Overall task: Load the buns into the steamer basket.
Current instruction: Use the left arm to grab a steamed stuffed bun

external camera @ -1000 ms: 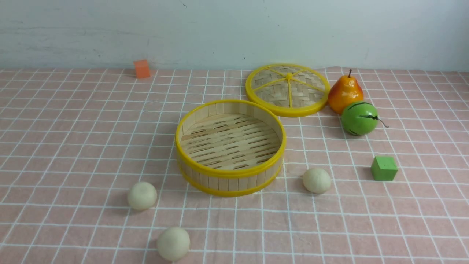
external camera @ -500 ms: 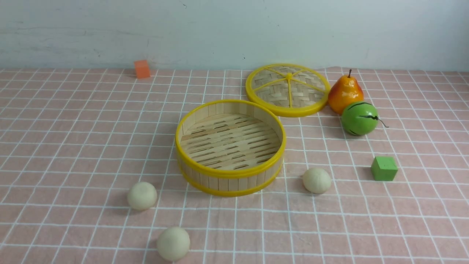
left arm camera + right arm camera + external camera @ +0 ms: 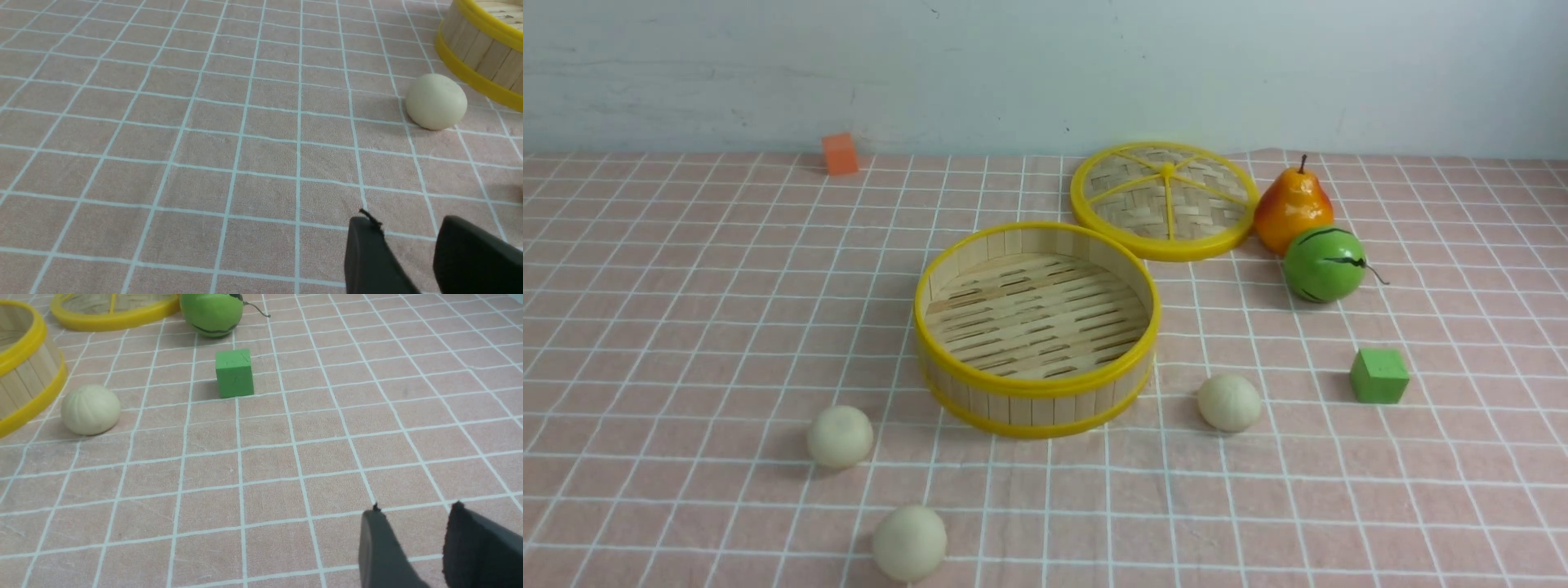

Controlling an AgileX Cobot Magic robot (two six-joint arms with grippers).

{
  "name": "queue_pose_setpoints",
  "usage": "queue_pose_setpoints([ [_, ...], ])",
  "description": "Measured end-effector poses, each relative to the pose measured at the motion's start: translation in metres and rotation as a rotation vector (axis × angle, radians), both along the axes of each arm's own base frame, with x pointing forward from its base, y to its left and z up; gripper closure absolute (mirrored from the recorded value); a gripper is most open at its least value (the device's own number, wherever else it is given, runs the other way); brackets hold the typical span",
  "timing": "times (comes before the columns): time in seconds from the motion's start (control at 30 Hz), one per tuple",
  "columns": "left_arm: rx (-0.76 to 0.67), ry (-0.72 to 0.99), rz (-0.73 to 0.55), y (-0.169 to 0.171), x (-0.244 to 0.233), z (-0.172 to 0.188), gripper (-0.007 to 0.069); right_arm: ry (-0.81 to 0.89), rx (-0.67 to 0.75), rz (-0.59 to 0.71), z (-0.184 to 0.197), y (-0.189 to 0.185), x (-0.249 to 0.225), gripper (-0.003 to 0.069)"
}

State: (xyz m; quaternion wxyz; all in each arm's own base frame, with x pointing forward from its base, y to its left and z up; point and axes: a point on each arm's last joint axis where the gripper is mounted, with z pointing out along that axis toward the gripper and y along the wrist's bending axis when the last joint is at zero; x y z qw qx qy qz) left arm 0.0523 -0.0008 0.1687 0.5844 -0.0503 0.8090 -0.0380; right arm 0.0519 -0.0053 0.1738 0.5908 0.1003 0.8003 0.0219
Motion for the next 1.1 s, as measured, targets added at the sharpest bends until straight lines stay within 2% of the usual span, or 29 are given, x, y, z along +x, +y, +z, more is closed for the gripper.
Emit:
queue_pose_setpoints([
  [0.77,0.018,-0.005,0.001,0.001,0.000,0.000,0.0387,0.000,0.039,0.003,0.000,0.001,0.000,0.0420],
  [0.87,0.010,-0.048,0.004,0.001,0.001,0.004,0.0387,-0.004,0.083,0.007,0.000,0.003,0.000,0.0420],
  [0.97,-0.135,-0.159,0.024,-0.001,0.003,0.014,0.0387,-0.018,0.260,0.017,0.001,0.009,0.001,0.0420],
  [1.0,-0.149,-0.171,0.026,-0.001,0.004,0.015,0.0387,-0.019,0.278,0.016,0.001,0.009,0.001,0.0420],
  [1.07,-0.446,-0.234,0.065,-0.002,0.004,0.022,0.0387,-0.020,0.574,0.013,0.002,0.017,0.001,0.0420],
  [1.1,-0.528,-0.242,0.075,-0.002,0.004,0.023,0.0387,-0.020,0.641,0.011,0.002,0.018,0.001,0.0420],
])
